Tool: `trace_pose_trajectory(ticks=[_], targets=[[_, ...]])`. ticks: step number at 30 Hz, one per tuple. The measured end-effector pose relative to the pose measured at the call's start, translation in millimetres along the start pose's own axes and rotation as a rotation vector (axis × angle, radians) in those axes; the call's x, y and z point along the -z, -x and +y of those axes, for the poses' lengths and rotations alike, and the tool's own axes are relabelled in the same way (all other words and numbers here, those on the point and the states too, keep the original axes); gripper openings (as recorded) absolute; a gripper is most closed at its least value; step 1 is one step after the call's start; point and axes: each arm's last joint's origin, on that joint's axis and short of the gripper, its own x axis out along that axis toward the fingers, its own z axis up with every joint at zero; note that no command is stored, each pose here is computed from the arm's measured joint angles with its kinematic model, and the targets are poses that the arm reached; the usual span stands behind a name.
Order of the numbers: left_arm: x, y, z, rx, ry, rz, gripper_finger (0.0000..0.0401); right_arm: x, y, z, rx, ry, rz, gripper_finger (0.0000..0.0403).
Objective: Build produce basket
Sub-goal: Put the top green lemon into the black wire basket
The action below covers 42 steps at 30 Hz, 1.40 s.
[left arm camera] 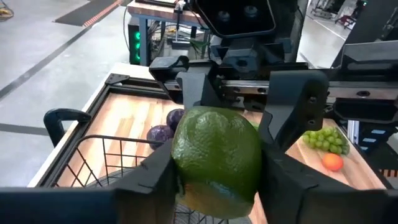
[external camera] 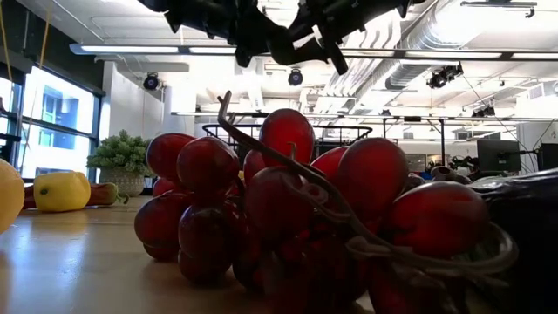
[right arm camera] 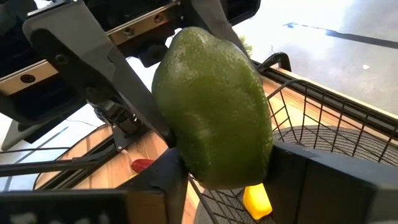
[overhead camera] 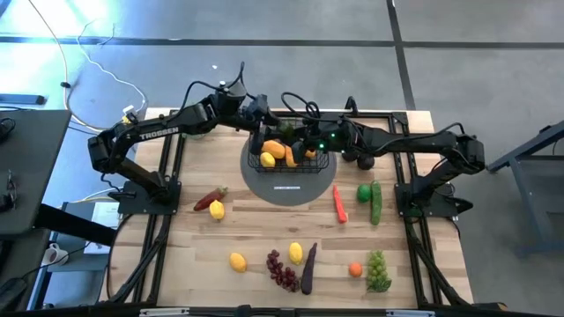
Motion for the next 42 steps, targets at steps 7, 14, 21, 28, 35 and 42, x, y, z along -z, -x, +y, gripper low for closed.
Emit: trace_pose_trajectory(ticks=[7, 14, 21, 28, 35, 42], targets=[[0, 0, 0, -0.007, -0.008, 0.004, 0.0152, 0, 0, 0, -0.005, -0.006, 0.001, 0.0227], [7, 1, 2, -0.071, -0.025, 0.074, 0.0152, -1, 0, -6, 0.033, -0.034, 0.001, 0.0269], [21, 3, 5, -0.195, -0.011, 0.22, 0.0152, -3, 9, -15, 0.085, -0.035, 0.05, 0.0288], [36, 6, 3, -0.252, 0.035, 0.386, 0.0154, -7, 16, -28, 0.149, -0.038, 0.09, 0.0288], [44, -5, 2, -0.246, 0.114, 0.418, 0.0156, -5, 17, -38, 0.201, -0.044, 0.138, 0.0289], [58, -22, -1, -0.226, 0.146, 0.486, 0.0164, -4, 17, -42, 0.222, -0.024, 0.162, 0.0289]])
